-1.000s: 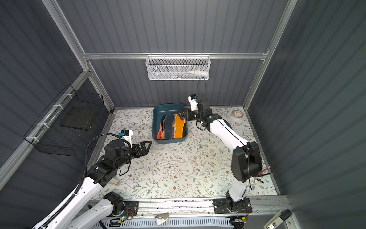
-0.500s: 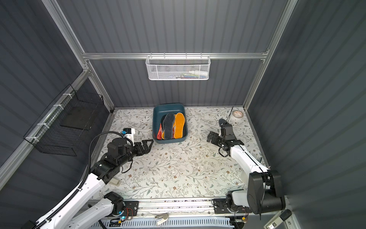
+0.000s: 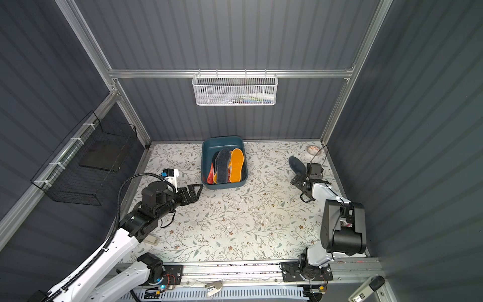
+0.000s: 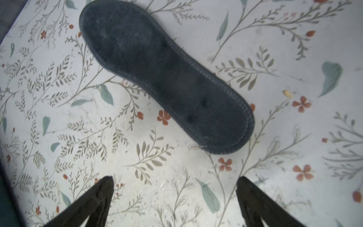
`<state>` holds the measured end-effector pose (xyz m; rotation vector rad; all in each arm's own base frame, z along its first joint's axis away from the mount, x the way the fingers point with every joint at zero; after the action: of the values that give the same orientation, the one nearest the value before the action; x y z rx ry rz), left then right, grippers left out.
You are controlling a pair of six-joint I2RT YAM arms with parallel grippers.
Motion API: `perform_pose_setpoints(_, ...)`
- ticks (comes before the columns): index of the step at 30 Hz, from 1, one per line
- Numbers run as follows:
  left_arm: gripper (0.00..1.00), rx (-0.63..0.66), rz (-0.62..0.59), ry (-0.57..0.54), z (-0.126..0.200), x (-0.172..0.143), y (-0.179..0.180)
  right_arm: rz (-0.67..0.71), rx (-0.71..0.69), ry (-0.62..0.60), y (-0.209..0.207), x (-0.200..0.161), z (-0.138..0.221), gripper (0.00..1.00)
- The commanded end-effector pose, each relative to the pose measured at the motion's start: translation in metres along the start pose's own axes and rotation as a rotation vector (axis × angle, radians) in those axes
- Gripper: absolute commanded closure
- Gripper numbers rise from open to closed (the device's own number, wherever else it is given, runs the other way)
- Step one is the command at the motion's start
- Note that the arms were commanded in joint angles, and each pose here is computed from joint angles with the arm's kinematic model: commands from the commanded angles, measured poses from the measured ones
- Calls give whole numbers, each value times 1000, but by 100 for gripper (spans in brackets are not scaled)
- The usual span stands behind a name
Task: Put the insoles into the storage box
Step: Move the insole to the center of the board.
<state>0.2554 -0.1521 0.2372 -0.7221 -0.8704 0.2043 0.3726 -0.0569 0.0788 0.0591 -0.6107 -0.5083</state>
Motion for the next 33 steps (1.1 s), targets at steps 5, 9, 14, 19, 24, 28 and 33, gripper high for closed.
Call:
perform_pose_setpoints(5, 0, -35, -1, -23, 6, 7, -10, -39, 21, -55, 5, 31, -2, 1)
perform_pose_setpoints(9, 0, -36, 1, -20, 4, 7, -10, -41, 28, -23, 8, 34, -14, 1)
perform_pose_setpoints(14, 0, -36, -1, -17, 2, 7, -10, -57, 69, 37, 18, 34, -28, 1)
perform_pose_setpoints(19, 0, -38, 4, -22, 2, 7, -10, -85, 120, 136, 27, 21, -42, 1)
perform_pose_setpoints(24, 0, -37, 5, -27, 2, 7, -9, -103, 154, 175, 31, 0, -40, 1)
perform_pose_setpoints(28, 0, -33, -1, -21, -1, 6, -7, -117, 191, 204, 35, -22, -34, 1)
perform_pose_setpoints(33, 0, -41, -1, -10, -5, 4, -8, -115, 231, 252, 46, -51, -27, 1)
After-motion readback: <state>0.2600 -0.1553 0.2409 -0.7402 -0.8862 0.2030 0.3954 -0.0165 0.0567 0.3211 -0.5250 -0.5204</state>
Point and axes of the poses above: each gripper's point midway between its finger pads, its own z axis back along the fingers, its own y axis along the line the jaws close on, x = y × z, the point moved 2 cm from there along z, back along the fingers, and after that the axes turned 11 degrees about z, right-handed, at the moved point
